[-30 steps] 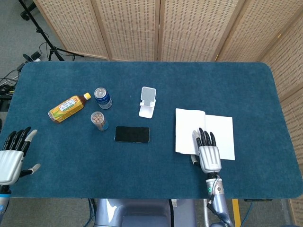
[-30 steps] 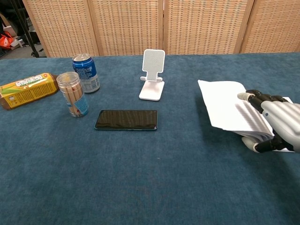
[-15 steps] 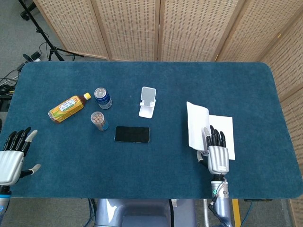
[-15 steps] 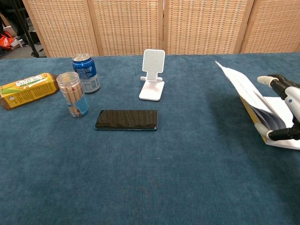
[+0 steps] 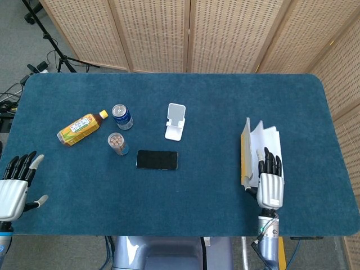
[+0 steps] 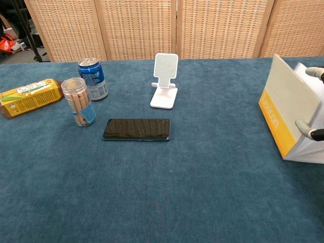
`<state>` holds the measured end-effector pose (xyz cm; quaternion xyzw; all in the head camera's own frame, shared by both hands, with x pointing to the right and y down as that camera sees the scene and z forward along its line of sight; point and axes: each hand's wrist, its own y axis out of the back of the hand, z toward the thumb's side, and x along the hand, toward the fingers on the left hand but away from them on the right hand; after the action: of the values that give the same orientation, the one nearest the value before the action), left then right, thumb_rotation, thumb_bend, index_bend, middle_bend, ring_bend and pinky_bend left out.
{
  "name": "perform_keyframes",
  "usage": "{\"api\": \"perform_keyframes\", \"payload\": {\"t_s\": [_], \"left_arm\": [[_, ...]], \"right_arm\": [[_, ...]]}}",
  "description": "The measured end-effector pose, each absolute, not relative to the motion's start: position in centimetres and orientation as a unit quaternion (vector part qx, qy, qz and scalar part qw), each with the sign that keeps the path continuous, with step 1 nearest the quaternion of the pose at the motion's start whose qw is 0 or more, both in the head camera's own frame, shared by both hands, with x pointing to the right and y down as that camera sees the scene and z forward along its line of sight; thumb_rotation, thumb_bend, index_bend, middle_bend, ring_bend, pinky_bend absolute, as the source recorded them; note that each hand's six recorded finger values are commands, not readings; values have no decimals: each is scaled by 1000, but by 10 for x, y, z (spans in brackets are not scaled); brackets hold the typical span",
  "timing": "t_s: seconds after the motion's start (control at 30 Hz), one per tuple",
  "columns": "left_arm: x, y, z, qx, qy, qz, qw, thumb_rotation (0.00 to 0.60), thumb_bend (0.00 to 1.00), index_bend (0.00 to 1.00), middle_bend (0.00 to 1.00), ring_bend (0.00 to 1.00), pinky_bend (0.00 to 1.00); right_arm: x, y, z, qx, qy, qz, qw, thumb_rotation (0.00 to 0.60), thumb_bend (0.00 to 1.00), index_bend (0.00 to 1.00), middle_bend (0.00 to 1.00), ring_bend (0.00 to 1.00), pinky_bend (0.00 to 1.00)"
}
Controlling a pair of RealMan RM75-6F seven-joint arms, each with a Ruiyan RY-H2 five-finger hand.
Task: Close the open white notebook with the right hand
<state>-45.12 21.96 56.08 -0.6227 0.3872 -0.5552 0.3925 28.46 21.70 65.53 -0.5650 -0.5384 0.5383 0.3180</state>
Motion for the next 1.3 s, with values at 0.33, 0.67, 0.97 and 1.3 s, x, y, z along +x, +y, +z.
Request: {"api": "perform_keyframes", "payload": {"t_s": [0.33,0.67,0.97,1.3], "left_arm": [[-451,219,559,-619,394,-550,399,600,0,0,0,0,0],[-453,218,560,-618,399,-546,400,600,0,0,0,0,0],[-448,217,563,-620,402,-540,403,600,0,0,0,0,0],[-441,219,566,-623,404,-526,415,600,0,0,0,0,0]], "right_arm": [[303,220,647,-537,-566,543,310,600,414,0,0,0,0],[312,211,641,-587,-532,517,323,600,388,0,0,0,0],[348,212,615,-593,-418,536,432,600,329,0,0,0,0],[381,231,597,-574,-409,544,456,600,260,0,0,0,0]]}}
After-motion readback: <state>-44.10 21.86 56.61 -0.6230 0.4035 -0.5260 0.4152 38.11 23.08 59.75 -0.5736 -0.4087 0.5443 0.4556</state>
